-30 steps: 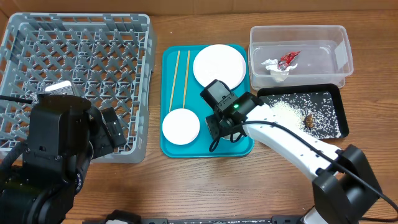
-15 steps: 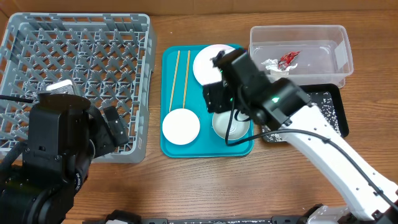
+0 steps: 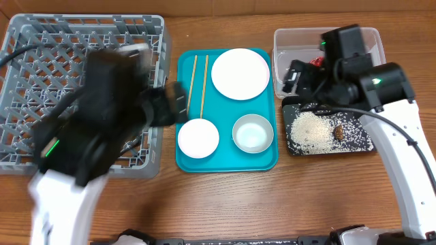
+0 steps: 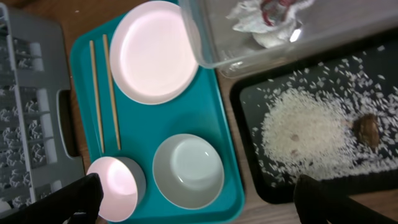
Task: Sort waste into correct bins and load items into the dishwasher
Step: 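Reach the left gripper to the chopsticks and grasp one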
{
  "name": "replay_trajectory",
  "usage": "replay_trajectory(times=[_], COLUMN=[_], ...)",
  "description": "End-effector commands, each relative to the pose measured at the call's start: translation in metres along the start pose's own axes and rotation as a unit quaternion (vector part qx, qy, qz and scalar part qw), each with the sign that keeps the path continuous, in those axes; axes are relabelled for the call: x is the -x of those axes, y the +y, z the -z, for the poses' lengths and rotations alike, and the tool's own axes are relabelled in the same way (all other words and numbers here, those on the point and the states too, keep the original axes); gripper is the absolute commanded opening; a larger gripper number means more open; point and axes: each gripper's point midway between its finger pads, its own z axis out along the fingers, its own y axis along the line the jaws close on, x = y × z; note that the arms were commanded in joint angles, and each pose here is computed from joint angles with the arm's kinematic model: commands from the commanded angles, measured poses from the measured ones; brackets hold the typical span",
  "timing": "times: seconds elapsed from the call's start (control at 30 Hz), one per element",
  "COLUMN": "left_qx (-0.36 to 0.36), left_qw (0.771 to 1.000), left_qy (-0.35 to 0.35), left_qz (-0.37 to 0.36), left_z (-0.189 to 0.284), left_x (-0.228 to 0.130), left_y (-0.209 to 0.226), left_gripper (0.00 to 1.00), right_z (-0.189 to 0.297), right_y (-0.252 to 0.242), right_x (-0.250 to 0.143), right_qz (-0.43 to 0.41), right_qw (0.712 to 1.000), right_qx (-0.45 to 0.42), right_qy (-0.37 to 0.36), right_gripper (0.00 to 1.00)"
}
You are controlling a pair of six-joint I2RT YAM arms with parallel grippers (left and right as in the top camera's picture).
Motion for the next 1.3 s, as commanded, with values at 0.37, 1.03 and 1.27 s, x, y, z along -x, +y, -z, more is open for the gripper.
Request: replay_trajectory(times=[0.37, 1.03, 1.27], left_qx=[0.071, 0.158, 0.167], left_qw=[0.984, 0.964, 0.958], left_qy=[0.149, 0.203, 0.223], left_qz=[-0.072, -0.064, -0.070], left_z=[-0.225, -0.356, -0.378], left_x=[-0.016, -0.054, -0.071], left_y=[-0.020, 0.040, 0.049], left_gripper=[0.61, 0.57, 0.45], right_z=[0.016, 0.016, 0.016], right_y=[-0.013, -0.014, -0.014], right_x=[-0.002, -0.004, -0.004], right_qz=[-0.028, -0.029, -0.028], right_qw=[1.000, 1.000, 1.000], right_qx=[0.000, -0.003, -0.003], right_qy=[0.008, 0.012, 0.012], right_gripper=[1.00, 1.00, 1.00])
